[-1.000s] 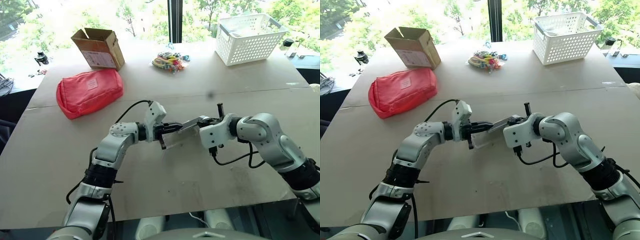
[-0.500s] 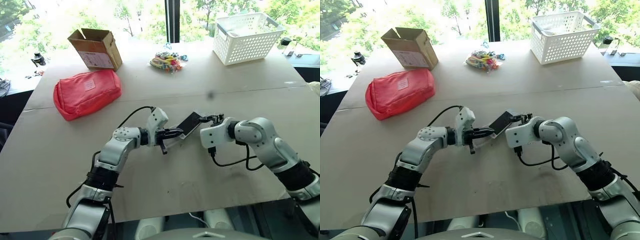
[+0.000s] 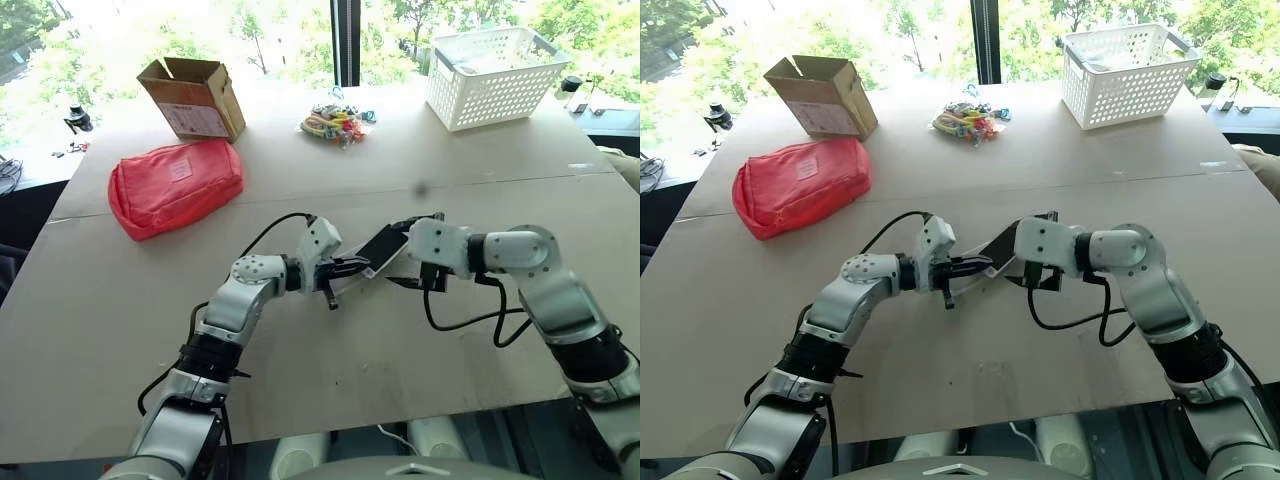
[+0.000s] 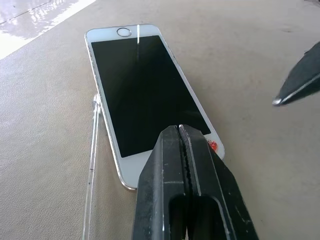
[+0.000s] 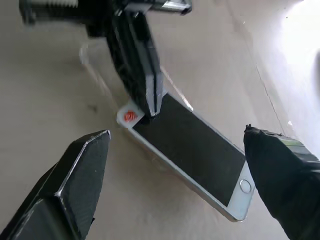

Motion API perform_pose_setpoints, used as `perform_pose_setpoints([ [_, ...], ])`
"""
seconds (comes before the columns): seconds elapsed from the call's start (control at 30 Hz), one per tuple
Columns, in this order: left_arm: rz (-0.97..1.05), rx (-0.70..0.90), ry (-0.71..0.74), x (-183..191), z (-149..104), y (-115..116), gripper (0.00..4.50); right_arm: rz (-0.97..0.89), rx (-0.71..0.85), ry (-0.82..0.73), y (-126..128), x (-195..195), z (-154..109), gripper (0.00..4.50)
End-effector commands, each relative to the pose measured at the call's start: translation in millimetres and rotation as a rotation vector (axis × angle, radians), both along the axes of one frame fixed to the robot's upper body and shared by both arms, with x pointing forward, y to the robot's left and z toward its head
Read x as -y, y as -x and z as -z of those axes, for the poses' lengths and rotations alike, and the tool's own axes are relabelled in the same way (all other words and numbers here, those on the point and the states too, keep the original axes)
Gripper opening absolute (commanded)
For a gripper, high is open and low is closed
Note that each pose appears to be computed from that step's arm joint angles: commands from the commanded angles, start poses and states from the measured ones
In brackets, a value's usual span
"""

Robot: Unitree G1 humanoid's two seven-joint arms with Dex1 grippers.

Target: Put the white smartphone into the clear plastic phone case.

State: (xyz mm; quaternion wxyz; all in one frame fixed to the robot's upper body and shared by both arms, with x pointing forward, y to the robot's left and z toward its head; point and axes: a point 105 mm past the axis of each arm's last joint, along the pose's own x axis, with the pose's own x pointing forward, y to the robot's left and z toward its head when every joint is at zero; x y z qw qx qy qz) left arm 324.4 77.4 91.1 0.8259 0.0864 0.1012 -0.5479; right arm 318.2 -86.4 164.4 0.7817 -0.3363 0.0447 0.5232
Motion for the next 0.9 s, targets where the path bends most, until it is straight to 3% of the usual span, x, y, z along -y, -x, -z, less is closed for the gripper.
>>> perform_pose_setpoints([
  [0.03, -0.013, -0.037, -0.055, -7, 16, 2, 0.00, 0.150, -0.043, -0.136, -29, 26, -15, 4.45],
  [0.17, -0.016, -0.034, -0.060, -7, 18, 1, 0.00, 0.354, -0.167, -0.398, -66, 38, -13, 4.45],
  [0.27, -0.019, -0.027, -0.058, -7, 17, 0, 0.00, 0.385, -0.408, -0.567, -68, 34, 2, 4.45],
  [0.4, -0.021, -0.018, -0.055, -6, 15, -2, 0.00, 0.250, -0.495, -0.538, -49, 25, 13, 4.45],
  [0.67, -0.019, -0.004, -0.056, -7, 10, -5, 0.00, 0.249, -0.629, -0.543, -44, 17, 29, 4.45],
  [0.8, -0.017, -0.002, -0.061, -8, 10, -5, 0.00, 0.353, -0.643, -0.535, -54, 20, 37, 3.16],
  [0.9, -0.014, -0.003, -0.060, -7, 11, -5, 0.00, 0.400, -0.673, -0.556, -60, 24, 40, 1.71],
])
